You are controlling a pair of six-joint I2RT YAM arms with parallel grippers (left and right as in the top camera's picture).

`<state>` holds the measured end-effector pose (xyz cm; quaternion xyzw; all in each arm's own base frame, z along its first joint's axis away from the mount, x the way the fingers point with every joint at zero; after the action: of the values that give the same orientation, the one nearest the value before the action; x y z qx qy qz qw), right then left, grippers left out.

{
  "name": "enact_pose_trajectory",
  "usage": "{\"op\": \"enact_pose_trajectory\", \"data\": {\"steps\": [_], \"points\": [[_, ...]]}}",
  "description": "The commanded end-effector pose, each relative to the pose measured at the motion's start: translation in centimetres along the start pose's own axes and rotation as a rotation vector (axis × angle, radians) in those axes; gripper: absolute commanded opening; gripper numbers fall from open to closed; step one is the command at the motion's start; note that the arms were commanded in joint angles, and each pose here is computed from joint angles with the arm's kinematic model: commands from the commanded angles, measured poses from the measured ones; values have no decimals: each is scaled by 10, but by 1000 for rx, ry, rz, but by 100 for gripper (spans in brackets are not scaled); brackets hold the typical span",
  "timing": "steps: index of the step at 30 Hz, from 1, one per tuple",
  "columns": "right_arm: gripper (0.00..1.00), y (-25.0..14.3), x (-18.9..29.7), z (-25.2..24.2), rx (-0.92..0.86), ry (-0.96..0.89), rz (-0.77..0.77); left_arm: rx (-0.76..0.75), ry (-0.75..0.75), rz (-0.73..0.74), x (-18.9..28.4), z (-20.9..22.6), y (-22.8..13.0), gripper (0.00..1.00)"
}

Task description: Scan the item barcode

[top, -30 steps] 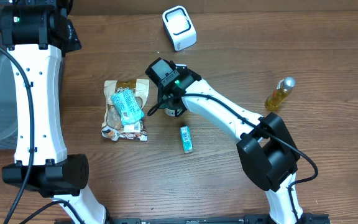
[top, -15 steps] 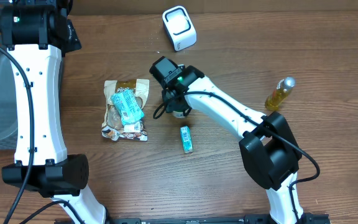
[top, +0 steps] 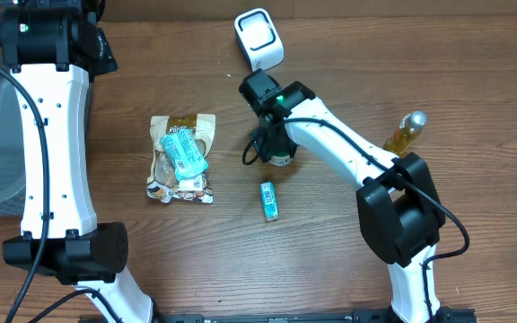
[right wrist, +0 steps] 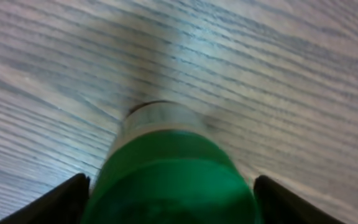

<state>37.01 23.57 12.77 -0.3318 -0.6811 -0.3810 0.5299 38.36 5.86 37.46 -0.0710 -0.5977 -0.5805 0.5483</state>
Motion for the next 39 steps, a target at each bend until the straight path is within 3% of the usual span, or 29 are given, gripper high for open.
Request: {"op": "enact_pose_trajectory", "data": {"steps": [1, 3, 11, 25, 39], "points": [[89, 1, 1, -3, -4, 23, -2, -4, 10, -28, 6, 5, 4, 100], [100, 4, 7, -5, -51, 18, -12, -4, 10, -28, 6, 5, 4, 100], [100, 12, 46, -18, -444, 4, -21, -4, 10, -28, 6, 5, 4, 100], [100, 3, 11, -9, -434, 24, 38, -4, 10, -28, 6, 5, 4, 99], [100, 7, 16, -9, -427, 40, 21, -4, 10, -28, 6, 5, 4, 100]]}}
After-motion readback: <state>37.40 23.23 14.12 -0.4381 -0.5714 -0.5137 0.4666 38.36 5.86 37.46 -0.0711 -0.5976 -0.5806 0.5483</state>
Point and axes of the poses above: each gripper's point midway between its finger pads, its own x axis back along the fingers, its own z axis along the line the jaws close on, y = z × x, the point moved 7 cm from there along x, back along the fingers, and after that the axes turned 3 degrees about x, right-handed, at the moved point
